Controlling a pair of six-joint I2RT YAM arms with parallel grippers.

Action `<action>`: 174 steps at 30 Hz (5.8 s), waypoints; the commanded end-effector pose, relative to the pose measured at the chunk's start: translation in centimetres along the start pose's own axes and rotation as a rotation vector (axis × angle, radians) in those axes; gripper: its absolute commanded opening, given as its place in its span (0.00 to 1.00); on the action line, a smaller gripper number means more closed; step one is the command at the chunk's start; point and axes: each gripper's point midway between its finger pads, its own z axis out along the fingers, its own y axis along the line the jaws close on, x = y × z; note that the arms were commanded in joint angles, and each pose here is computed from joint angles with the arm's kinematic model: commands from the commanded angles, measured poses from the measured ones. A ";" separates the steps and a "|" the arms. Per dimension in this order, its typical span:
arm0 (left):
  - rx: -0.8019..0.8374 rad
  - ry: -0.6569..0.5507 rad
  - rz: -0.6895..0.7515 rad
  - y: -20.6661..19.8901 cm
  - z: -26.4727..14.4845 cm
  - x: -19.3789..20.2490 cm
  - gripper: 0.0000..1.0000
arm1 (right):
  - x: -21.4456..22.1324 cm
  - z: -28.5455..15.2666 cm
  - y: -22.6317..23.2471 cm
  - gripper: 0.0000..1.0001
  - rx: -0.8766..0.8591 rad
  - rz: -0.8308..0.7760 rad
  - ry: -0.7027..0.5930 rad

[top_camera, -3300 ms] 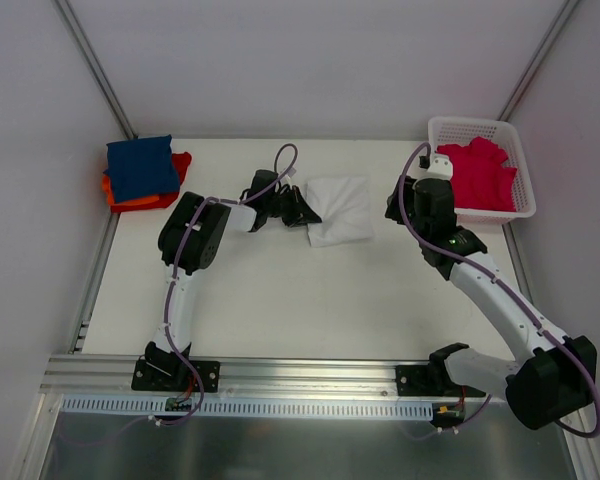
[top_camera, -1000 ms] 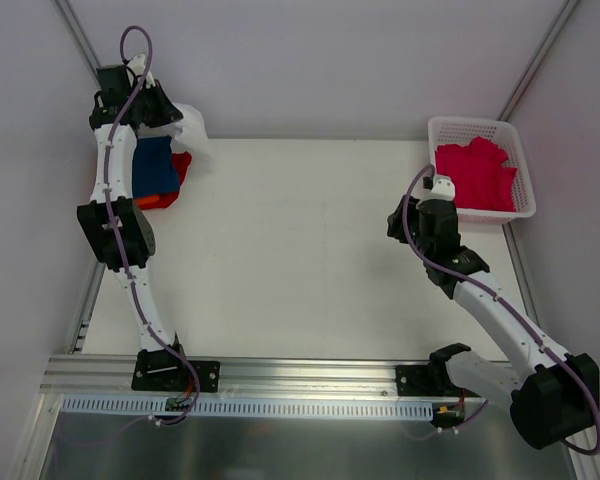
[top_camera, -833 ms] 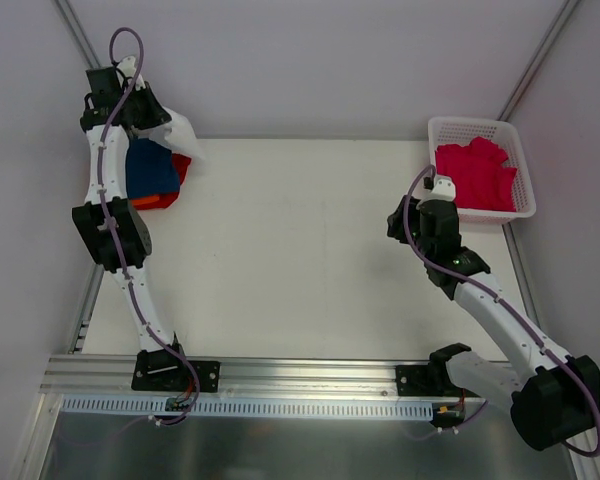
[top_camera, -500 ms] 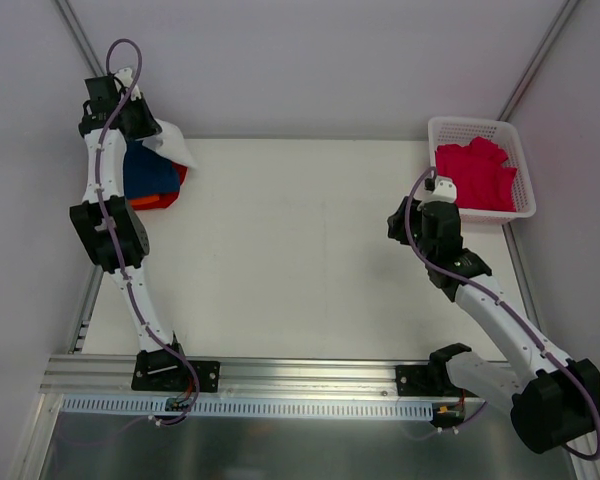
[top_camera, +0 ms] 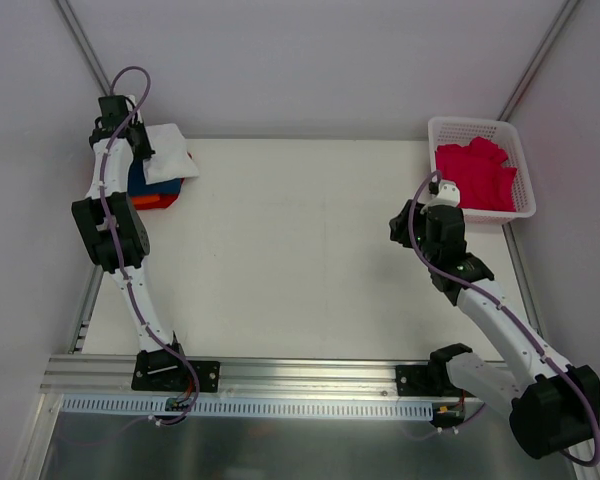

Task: Fold and stack the t-shirts
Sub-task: Neatly place the folded tshirt to the corner

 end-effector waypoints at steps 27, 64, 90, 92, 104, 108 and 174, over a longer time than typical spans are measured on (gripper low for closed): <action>-0.602 -0.001 -0.145 12.4 -5.6 1.6 0.23 | -0.5 -0.1 0.5 0.50 -0.048 0.044 -0.042; -0.119 -0.237 -0.121 -3.9 -13.6 -6.3 0.99 | 0.2 0.7 0.6 0.50 -0.057 0.062 -0.013; 0.622 -0.348 -0.695 -6.3 -5.7 -3.9 0.00 | 0.6 0.4 -0.3 0.49 -0.025 0.056 -0.007; 0.613 -0.397 -0.714 -4.9 -5.8 -4.2 0.00 | 0.7 0.5 -0.2 0.49 -0.028 0.054 -0.001; 0.625 -0.311 -0.984 1.5 2.9 -1.3 0.00 | 0.1 0.6 0.3 0.50 -0.035 0.049 0.010; 0.597 -0.280 -1.037 2.8 5.1 0.9 0.00 | -0.2 0.6 0.4 0.50 -0.035 0.051 0.009; 0.700 -0.266 0.124 -33.6 -10.8 12.5 0.99 | -2.1 5.8 3.7 0.53 -0.072 -0.024 0.064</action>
